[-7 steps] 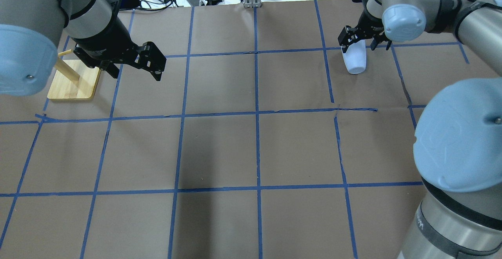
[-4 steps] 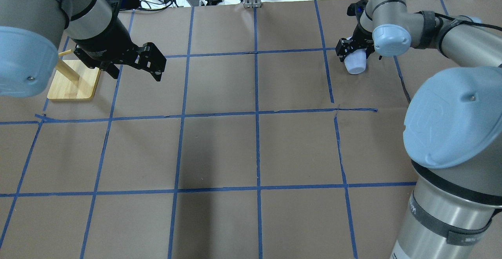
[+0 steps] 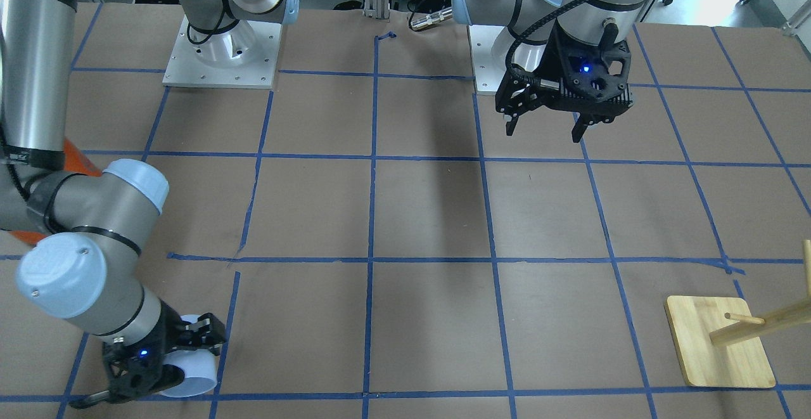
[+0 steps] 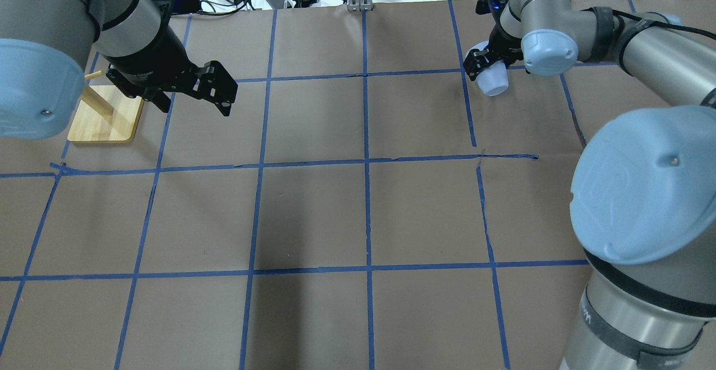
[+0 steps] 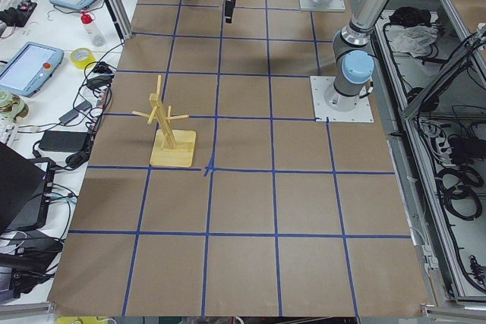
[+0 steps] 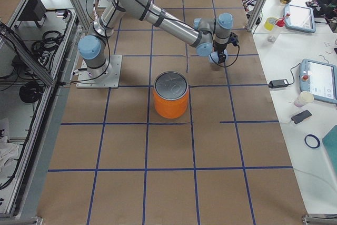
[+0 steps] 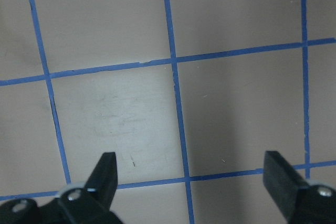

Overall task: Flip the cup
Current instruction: 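Carry the white cup with the right gripper toward the table center, then lay the cup on its side and open the right gripper, then raise the right gripper away while the left gripper reaches toward the cup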

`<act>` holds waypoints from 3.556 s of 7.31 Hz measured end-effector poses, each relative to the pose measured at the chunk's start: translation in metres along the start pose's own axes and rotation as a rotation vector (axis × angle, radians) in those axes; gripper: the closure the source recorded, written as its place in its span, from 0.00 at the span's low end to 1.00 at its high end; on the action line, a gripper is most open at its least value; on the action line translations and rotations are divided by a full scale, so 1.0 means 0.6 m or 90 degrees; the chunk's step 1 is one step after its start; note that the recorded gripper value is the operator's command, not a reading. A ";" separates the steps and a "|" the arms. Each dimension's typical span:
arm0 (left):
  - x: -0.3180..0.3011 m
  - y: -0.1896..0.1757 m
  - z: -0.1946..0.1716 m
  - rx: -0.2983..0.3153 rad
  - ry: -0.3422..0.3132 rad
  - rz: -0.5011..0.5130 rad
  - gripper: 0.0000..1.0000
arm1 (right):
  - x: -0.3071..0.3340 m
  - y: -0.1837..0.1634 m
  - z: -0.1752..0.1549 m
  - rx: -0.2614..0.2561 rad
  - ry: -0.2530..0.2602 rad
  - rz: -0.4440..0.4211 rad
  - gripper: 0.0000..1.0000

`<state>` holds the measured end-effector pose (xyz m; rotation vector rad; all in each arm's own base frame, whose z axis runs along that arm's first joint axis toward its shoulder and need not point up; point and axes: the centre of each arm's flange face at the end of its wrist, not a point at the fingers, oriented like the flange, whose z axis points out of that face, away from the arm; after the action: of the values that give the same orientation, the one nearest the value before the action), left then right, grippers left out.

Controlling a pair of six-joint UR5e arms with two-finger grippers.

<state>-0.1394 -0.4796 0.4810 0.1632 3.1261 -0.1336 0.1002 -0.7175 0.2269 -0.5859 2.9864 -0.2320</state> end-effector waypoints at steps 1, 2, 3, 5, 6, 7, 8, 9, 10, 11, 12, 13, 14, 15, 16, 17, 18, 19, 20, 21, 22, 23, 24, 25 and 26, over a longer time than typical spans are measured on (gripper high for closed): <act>0.000 0.000 0.000 0.001 0.000 0.000 0.00 | -0.088 -0.020 -0.008 0.012 -0.019 -0.119 0.70; 0.000 0.000 0.000 0.001 0.000 0.000 0.00 | -0.178 -0.037 -0.010 0.022 -0.025 -0.252 0.67; 0.000 0.000 0.000 0.001 0.000 0.000 0.00 | -0.260 -0.046 -0.006 0.033 -0.027 -0.390 0.64; 0.000 0.001 0.000 0.001 0.000 0.001 0.00 | -0.414 -0.045 0.015 0.050 -0.031 -0.618 0.66; 0.000 0.001 -0.001 0.001 0.000 0.002 0.00 | -0.478 -0.036 0.035 0.058 -0.036 -0.721 0.64; 0.000 0.001 -0.002 0.002 0.000 0.002 0.00 | -0.518 -0.025 0.059 0.060 -0.045 -0.801 0.61; 0.000 0.002 -0.003 0.003 0.000 0.002 0.00 | -0.539 -0.013 0.076 0.053 -0.055 -0.855 0.59; 0.000 0.002 -0.003 0.003 0.000 0.002 0.00 | -0.549 -0.003 0.086 0.038 -0.066 -0.895 0.58; 0.000 0.001 -0.003 0.003 0.000 0.002 0.00 | -0.553 0.004 0.088 0.025 -0.075 -0.917 0.56; 0.000 0.002 -0.003 0.003 0.000 0.002 0.00 | -0.553 0.008 0.082 0.017 -0.080 -0.925 0.37; 0.000 0.002 -0.003 0.003 0.000 0.002 0.00 | -0.551 0.012 0.075 0.011 -0.085 -0.925 0.11; 0.000 0.002 -0.003 0.003 0.000 0.002 0.00 | -0.549 0.015 0.072 0.009 -0.088 -0.921 0.00; 0.000 0.002 -0.003 0.003 0.001 0.002 0.00 | -0.548 0.016 0.069 0.008 -0.088 -0.917 0.00; 0.000 0.002 -0.003 0.003 0.001 0.001 0.00 | -0.548 0.017 0.066 0.006 -0.085 -0.915 0.00; -0.002 0.001 -0.003 0.003 0.001 0.000 0.00 | -0.544 0.017 0.061 -0.002 -0.074 -0.914 0.00; -0.004 0.001 -0.003 0.003 0.002 -0.002 0.00 | -0.537 0.016 0.036 -0.011 -0.057 -0.913 0.00; -0.005 0.001 -0.003 0.003 0.007 -0.004 0.00 | -0.523 0.017 -0.019 -0.011 -0.044 -0.905 0.00; -0.003 0.003 -0.007 0.005 0.025 -0.006 0.00 | -0.494 0.022 -0.090 -0.010 -0.035 -0.884 0.00; 0.000 0.004 -0.011 0.010 0.059 -0.013 0.00 | -0.444 0.035 -0.179 -0.008 -0.025 -0.840 0.00; -0.001 -0.003 -0.007 0.013 0.111 -0.026 0.00 | -0.383 0.056 -0.268 -0.006 -0.014 -0.780 0.00; -0.011 -0.018 0.014 0.007 0.180 -0.046 0.00 | -0.314 0.084 -0.341 -0.007 -0.005 -0.699 0.00; -0.026 -0.038 0.052 -0.004 0.239 -0.068 0.00 | -0.248 0.108 -0.394 -0.003 0.008 -0.596 0.00; -0.038 -0.066 0.103 -0.007 0.279 -0.082 0.00 | -0.198 0.129 -0.433 0.005 0.025 -0.489 0.00; -0.047 -0.100 0.161 -0.004 0.302 -0.091 0.00 | -0.172 0.151 -0.465 0.009 0.037 -0.381 0.00; -0.050 -0.129 0.215 -0.004 0.330 -0.101 0.00 | -0.168 0.176 -0.489 0.001 0.035 -0.250 0.00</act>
<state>-0.1169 -0.5702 0.3594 -0.0657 3.6538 -0.0935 0.1202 -0.5439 0.5039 -1.1799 2.8920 -0.2800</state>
